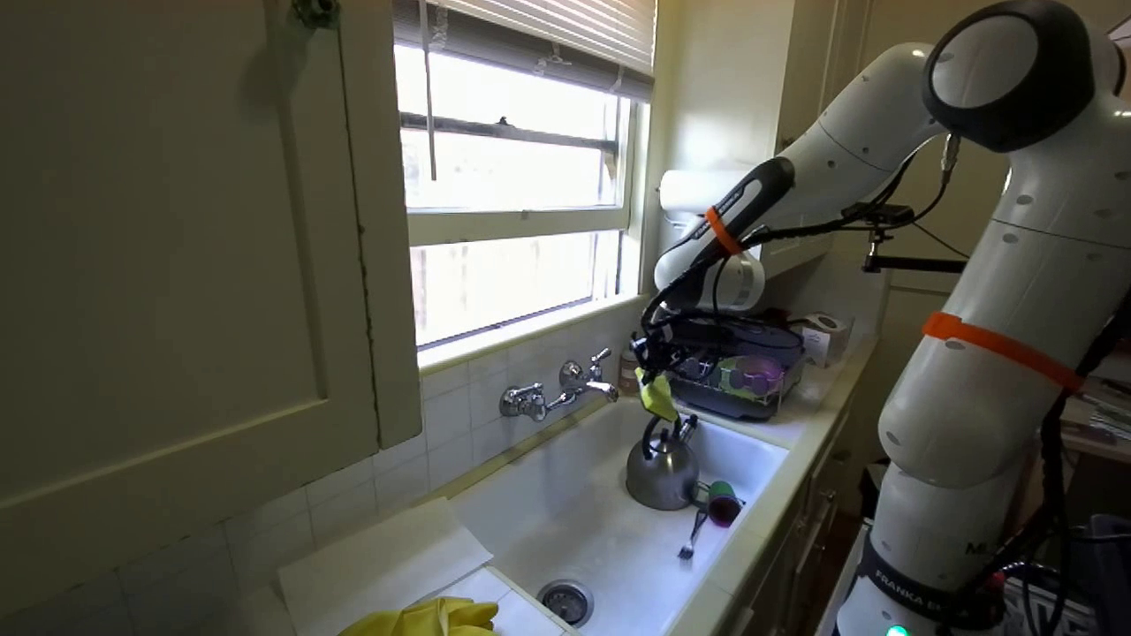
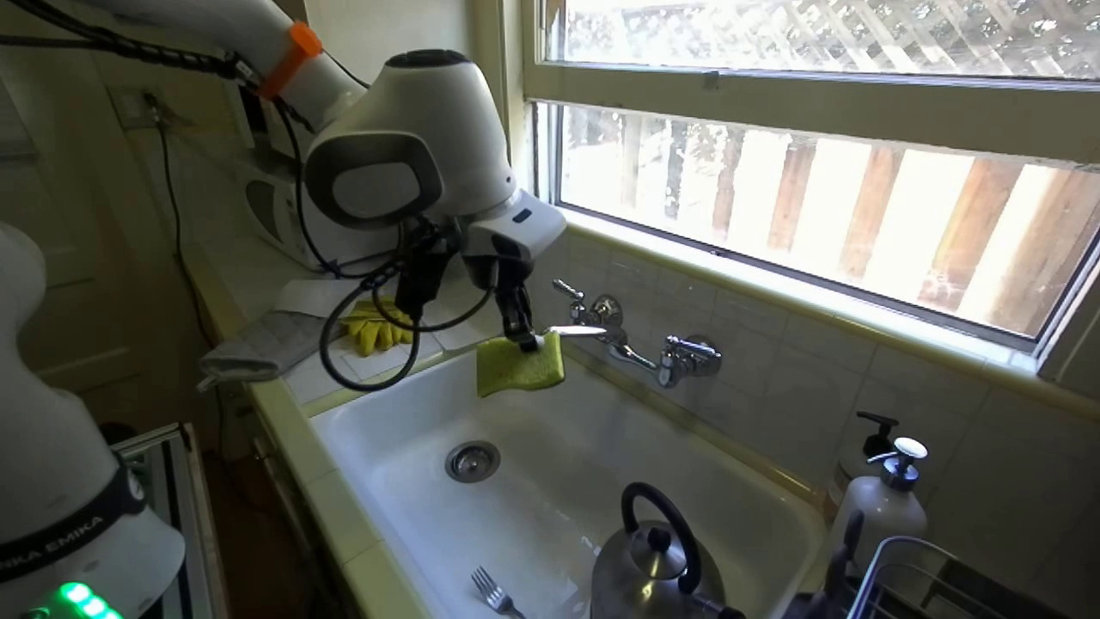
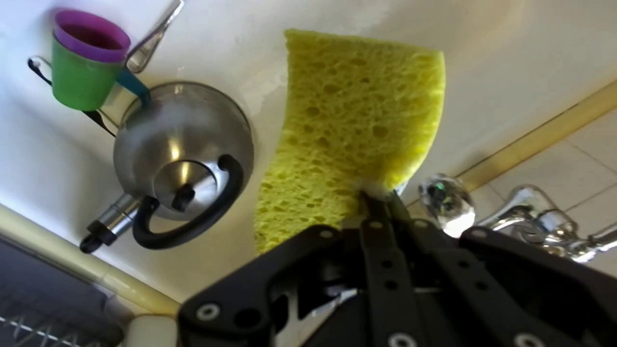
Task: Use the yellow sponge to clean the left tap
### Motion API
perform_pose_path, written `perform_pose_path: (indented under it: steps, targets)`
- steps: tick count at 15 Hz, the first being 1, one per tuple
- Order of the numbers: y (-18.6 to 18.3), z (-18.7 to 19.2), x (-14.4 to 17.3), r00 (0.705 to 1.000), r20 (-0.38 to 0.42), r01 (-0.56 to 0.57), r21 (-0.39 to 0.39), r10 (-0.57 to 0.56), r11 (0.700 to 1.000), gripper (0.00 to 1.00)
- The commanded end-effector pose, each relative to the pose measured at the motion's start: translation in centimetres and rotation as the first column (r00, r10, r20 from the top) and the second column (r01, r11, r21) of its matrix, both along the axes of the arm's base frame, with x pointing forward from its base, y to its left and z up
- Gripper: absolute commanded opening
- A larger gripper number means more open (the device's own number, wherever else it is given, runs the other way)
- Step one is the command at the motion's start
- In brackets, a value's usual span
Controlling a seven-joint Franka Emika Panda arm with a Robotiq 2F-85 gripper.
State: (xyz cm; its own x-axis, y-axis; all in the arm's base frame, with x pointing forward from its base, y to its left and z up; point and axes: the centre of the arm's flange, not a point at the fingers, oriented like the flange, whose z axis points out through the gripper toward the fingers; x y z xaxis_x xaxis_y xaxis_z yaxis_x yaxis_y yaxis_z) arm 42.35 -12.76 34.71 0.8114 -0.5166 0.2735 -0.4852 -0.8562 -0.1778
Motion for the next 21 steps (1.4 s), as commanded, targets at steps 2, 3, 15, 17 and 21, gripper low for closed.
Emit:
perform_pose_path:
  steps: [2, 3, 15, 17, 21]
  targets:
    - [2.2, 4.6, -0.2, 0.987, 0.030, -0.157, 0.003, 0.157, 0.988, 0.01]
    - [2.5, 5.3, 0.1, 0.984, 0.038, -0.175, -0.002, 0.175, 0.985, 0.01]
    - [4.5, 7.4, 2.7, 0.946, 0.097, -0.304, -0.066, 0.309, 0.950, 0.03]
    - [4.4, 7.4, 2.7, 0.946, 0.097, -0.304, -0.066, 0.310, 0.950, 0.03]
    - [4.9, 7.3, 4.8, 0.933, 0.094, -0.339, -0.101, 0.348, 0.935, 0.01]
